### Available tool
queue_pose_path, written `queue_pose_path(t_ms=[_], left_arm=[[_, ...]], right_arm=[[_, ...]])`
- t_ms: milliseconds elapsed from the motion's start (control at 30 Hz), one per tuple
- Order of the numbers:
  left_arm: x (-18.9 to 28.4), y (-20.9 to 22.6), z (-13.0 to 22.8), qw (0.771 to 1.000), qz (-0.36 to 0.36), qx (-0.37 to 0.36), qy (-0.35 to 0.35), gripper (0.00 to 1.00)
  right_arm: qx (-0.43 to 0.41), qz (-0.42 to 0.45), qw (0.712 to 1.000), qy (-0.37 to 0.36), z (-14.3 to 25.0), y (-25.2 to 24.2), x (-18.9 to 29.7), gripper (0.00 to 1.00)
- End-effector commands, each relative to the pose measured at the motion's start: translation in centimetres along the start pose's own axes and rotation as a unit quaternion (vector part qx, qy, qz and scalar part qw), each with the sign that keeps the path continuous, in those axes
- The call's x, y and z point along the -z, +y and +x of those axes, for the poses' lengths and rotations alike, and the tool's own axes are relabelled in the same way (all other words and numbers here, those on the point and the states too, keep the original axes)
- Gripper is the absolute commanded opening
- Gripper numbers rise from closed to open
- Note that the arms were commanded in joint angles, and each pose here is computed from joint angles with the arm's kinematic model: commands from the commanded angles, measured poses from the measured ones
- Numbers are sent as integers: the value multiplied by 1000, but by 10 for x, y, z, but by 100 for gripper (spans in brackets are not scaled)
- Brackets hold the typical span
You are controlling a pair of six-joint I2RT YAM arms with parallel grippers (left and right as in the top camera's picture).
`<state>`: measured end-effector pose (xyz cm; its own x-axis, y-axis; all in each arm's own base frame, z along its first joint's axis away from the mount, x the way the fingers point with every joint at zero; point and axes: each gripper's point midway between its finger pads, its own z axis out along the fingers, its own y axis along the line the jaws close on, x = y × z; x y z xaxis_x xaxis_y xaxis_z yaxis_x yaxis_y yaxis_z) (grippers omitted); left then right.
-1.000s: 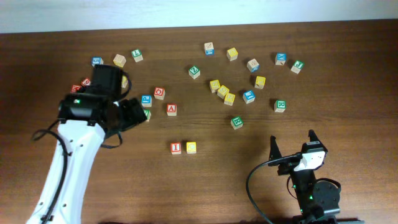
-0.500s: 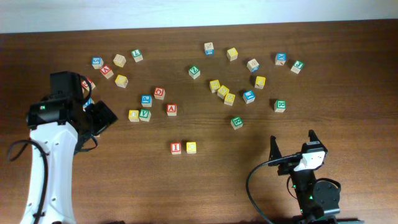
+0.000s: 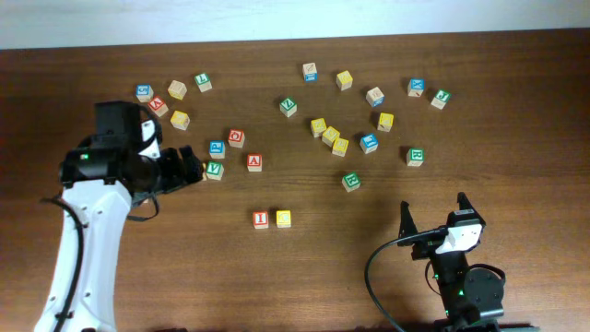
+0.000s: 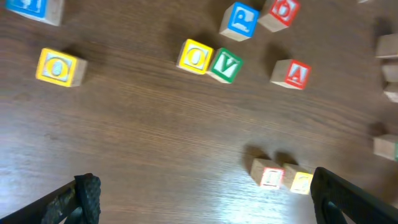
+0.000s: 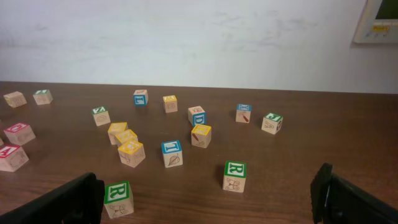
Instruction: Spell out ICRA
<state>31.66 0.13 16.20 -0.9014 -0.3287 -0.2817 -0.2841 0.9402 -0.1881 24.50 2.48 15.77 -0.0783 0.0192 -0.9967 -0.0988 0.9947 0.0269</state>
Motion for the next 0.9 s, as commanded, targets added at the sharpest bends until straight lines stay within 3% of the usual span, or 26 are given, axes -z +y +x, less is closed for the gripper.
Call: queue_pose_path(t_ms=[0,167,433,500,567,667,867], left_arm=[[-1,37,-2,990,-107,88,-23,99],[3,58,-7,970,-161,175,-60,99],[-9,58,6,972,-160,169,-34,99],[-20,43,9,987,-114,113,-9,99],[-31,5,16,1000,-2,8,27,99],[-31,-42,33,982,146,-103,63,99],[-37,-66,48,971,174,-141,88,99]], right_arm=[[-4,0,1000,3,3,0,0,98],[-4,0,1000,3,3,0,0,98],[-4,0,1000,3,3,0,0,98],[-4,0,1000,3,3,0,0,98],[-4,0,1000,3,3,0,0,98],[-3,0,1000,3,3,0,0,98],[-3,0,1000,3,3,0,0,98]])
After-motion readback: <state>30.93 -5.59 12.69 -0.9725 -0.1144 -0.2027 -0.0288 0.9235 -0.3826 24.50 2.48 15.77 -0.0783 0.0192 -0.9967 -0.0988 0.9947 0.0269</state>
